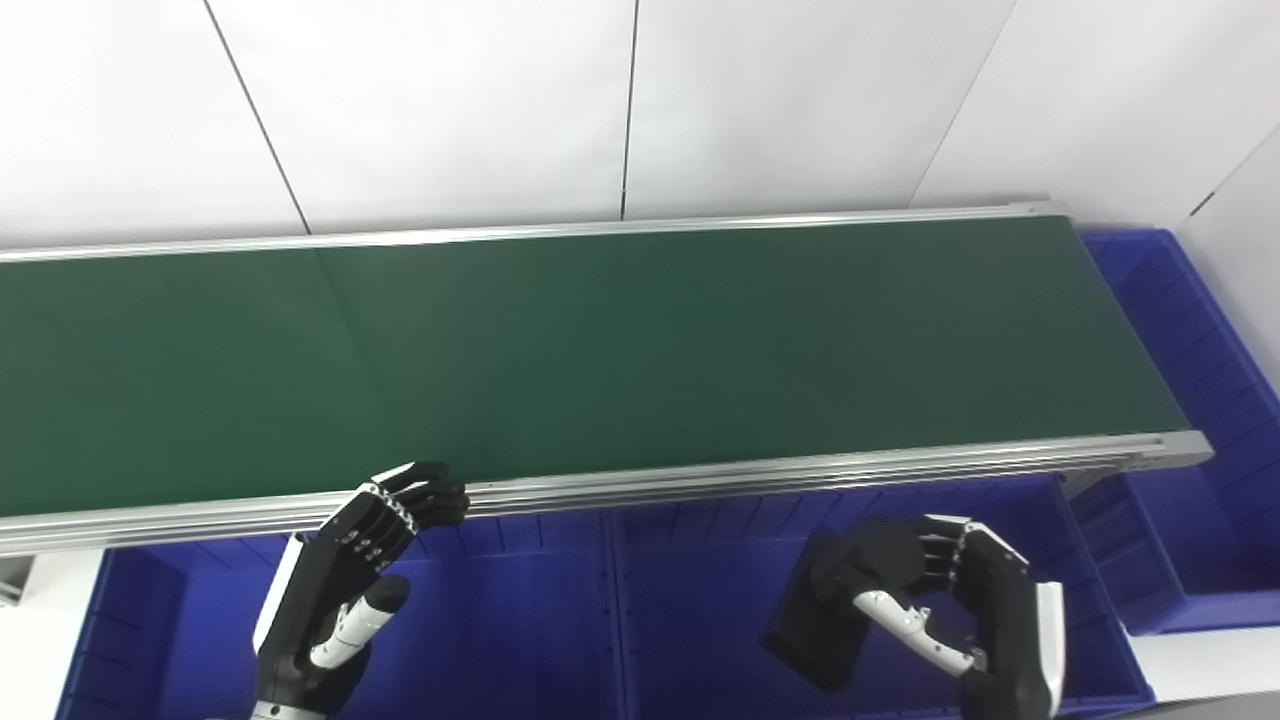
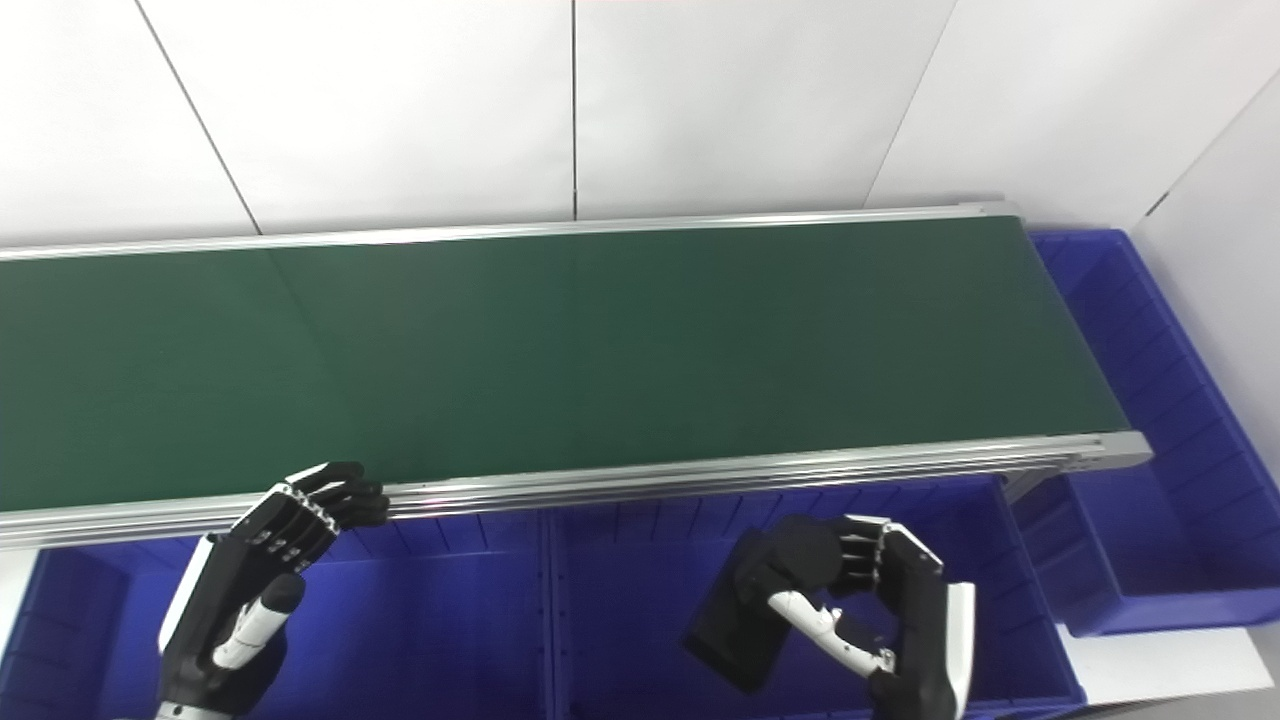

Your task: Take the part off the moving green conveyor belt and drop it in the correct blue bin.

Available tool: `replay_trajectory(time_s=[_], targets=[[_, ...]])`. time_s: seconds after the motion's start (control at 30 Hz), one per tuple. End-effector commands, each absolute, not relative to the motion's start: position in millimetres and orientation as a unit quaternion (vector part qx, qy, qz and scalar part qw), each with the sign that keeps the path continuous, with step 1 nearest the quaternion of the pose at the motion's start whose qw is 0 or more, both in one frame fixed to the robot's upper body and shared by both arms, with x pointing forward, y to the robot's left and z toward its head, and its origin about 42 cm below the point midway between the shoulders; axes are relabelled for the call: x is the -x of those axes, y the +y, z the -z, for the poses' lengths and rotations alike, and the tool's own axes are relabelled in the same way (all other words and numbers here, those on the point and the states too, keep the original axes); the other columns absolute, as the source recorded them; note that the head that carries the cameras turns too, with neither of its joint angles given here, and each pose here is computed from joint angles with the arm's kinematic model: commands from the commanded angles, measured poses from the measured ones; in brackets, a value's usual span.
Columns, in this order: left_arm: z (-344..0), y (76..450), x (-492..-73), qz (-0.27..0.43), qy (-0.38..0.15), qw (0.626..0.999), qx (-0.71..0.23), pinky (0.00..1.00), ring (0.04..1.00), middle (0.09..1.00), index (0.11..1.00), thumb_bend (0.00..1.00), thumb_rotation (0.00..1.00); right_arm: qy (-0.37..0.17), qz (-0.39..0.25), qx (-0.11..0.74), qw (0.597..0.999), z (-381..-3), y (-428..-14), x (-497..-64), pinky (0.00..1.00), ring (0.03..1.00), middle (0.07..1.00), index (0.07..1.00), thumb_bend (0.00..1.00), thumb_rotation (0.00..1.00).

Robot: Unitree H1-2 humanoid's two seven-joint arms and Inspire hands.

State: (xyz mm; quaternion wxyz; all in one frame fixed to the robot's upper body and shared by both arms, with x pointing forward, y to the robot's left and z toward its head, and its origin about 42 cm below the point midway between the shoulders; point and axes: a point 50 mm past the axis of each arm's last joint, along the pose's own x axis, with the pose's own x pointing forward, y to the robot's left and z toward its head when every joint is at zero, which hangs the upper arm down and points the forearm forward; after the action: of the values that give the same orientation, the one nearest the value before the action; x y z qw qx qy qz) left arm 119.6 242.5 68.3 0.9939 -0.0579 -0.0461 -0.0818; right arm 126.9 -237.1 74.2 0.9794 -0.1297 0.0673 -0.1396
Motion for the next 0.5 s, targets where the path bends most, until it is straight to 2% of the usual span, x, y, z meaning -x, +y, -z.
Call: replay_trajectory(time_s=[0.0,0.27,0.47], targets=[[-78.7,243.3,-120.2,0.084,-0.067,0.993,0.053,0.66,0.677,0.7,0.727,0.87,0.63,0.028,0.145,0.125,0.981,-71.1,-240.6,-133.2,0.4,0.459,0.471,0.494,0.53,0.0],[-81.1,244.3,-116.8,0.083,-0.064,0.993,0.054,0.66,0.68,0.7,0.727,0.88,0.63,0.074,0.162,0.119,0.977,-32.1,-243.3,-143.6,0.38,0.453,0.472,0.494,0.53,0.0],[-82.9,244.2,-115.4,0.081,-0.063,0.993,0.054,0.66,0.678,0.698,0.725,0.88,0.63,0.084,0.164,0.114,0.976,-21.9,-244.2,-146.7,0.38,0.446,0.467,0.501,0.53,0.0]])
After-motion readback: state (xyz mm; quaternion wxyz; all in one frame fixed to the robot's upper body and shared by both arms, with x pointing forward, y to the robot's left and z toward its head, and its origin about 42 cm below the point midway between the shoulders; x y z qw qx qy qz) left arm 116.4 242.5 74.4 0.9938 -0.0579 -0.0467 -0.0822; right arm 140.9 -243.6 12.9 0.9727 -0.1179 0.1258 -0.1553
